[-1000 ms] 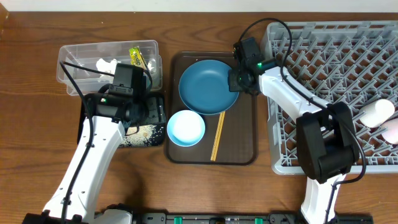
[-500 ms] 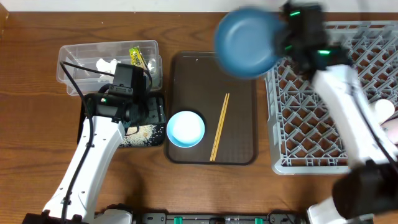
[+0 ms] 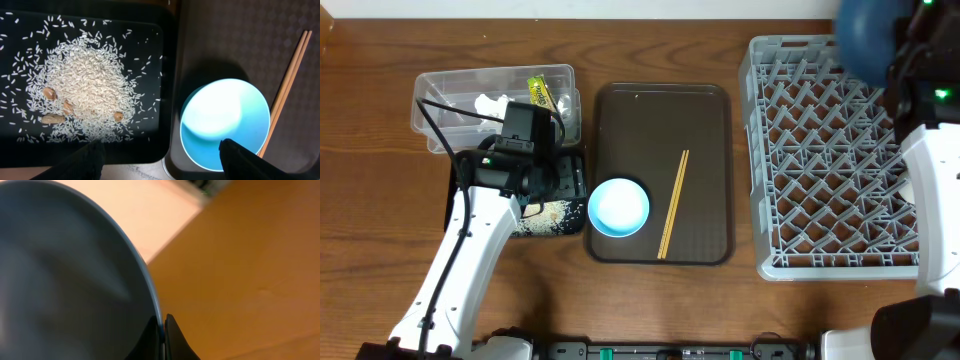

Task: Sort waste into correct bins and load items into the dishwasher rack
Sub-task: 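Lift the blue plate and stand it upright in the rack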

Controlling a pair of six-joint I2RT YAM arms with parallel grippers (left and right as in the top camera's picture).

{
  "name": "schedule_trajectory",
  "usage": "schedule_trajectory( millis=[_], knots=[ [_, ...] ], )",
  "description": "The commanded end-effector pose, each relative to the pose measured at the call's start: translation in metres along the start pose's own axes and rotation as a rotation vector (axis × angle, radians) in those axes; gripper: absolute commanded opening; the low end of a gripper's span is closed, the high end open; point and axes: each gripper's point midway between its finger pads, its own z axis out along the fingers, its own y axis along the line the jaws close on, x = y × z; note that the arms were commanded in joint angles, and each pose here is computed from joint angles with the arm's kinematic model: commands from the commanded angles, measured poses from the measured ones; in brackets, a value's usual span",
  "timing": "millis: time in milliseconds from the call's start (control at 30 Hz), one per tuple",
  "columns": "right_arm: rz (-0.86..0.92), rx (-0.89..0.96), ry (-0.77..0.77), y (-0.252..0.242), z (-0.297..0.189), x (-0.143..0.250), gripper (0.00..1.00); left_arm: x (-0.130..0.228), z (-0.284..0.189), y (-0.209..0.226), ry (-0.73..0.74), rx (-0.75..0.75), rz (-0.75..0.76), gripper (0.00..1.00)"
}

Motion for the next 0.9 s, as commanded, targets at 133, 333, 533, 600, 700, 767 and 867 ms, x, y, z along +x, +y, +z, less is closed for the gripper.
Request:
schedule_trajectory(
  millis=[133,333,533,600,700,767,867],
  knots=[
    [-0.264,0.237,0.094,-0.046,0.030,0.016,0.01,0.000,-0.002,0.003,-0.005,-0.011,0.011,0.76],
    [-0.381,0.290,0.143,-0.047,0.066,0.036,0.01,0.000,-0.002,0.003,-0.005,-0.011,0.011,0.76],
    [-0.530,0.333,0.190,-0.047,0.097,0.055,0.01,-0.001,-0.002,0.003,-0.006,-0.011,0.010,0.76],
    [-0.565,0.345,0.191,-0.048,0.104,0.058,0.01,-0.001,-0.002,0.003,-0.006,-0.012,0.006,0.76],
    [-0.614,0.346,0.193,-0.048,0.114,0.063,0.01,-0.001,-0.002,0.003,-0.006,-0.011,0.002,0.76],
    [-0.635,0.347,0.200,-0.049,0.119,0.068,0.01,-0.001,-0.002,0.003,-0.006,-0.011,0.003,0.76],
    [-0.645,0.343,0.223,-0.050,0.126,0.079,0.01,-0.001,-0.002,0.003,-0.006,-0.011,0.003,0.76]
  ],
)
